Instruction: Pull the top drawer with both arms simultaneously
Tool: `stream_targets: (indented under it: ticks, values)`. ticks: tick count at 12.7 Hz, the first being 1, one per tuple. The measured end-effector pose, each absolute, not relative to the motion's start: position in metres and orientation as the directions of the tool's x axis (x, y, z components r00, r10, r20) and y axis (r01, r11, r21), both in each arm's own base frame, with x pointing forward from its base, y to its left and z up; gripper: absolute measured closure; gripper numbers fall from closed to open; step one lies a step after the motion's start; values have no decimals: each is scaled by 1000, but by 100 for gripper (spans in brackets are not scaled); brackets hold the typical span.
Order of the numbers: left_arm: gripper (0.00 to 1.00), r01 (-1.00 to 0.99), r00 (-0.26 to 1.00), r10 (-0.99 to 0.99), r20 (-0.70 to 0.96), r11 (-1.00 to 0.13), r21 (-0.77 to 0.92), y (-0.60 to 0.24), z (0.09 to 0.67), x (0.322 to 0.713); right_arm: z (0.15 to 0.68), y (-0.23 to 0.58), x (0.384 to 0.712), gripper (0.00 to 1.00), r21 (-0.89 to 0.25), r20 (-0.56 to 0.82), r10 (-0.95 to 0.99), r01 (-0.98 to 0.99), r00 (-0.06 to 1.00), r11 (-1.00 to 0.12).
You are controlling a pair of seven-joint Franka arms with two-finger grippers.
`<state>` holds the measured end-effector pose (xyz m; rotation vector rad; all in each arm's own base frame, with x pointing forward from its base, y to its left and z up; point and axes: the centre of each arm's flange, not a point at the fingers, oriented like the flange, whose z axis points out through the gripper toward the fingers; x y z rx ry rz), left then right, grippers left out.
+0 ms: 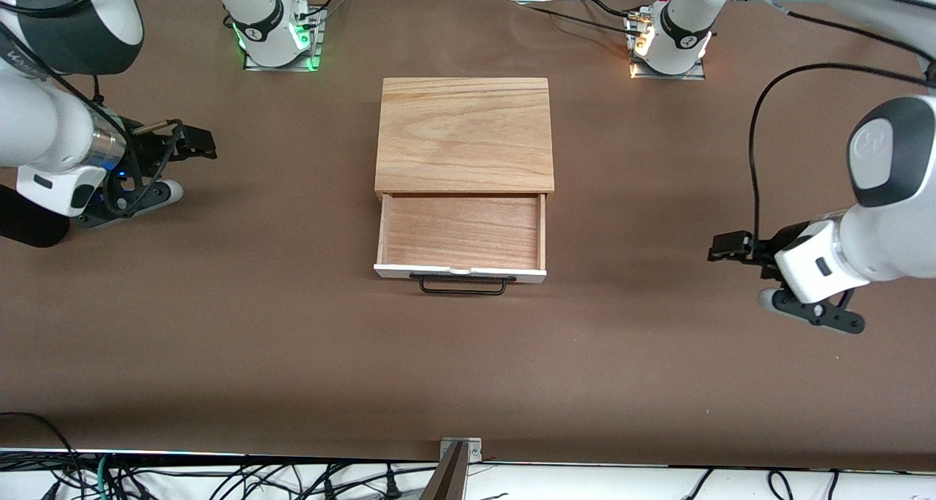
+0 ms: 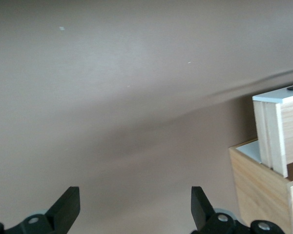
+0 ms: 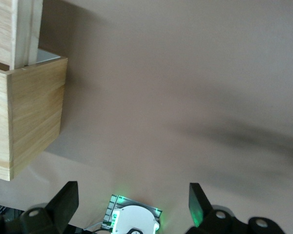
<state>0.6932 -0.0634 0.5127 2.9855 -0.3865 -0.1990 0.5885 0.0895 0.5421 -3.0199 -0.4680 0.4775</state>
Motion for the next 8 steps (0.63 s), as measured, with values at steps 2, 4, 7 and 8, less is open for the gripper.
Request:
stream_targets:
  ticks: [2,4,7,8]
  values:
    - [0,-247,956,-257,-143,-965,84,-55,528,683,532,48,584,0,-72,-237,231,220,944,-973]
    - [0,-246,961,-246,-126,-969,17,-45,556,674,540,-27,573,0,-40,-133,123,119,983,-992]
    - [0,-234,970,-226,-94,-969,-79,-28,606,653,574,-66,547,0,59,-74,95,99,993,-993]
    - [0,-217,974,-210,-88,-973,-80,-26,615,647,581,-60,543,0,33,-63,98,100,993,-994]
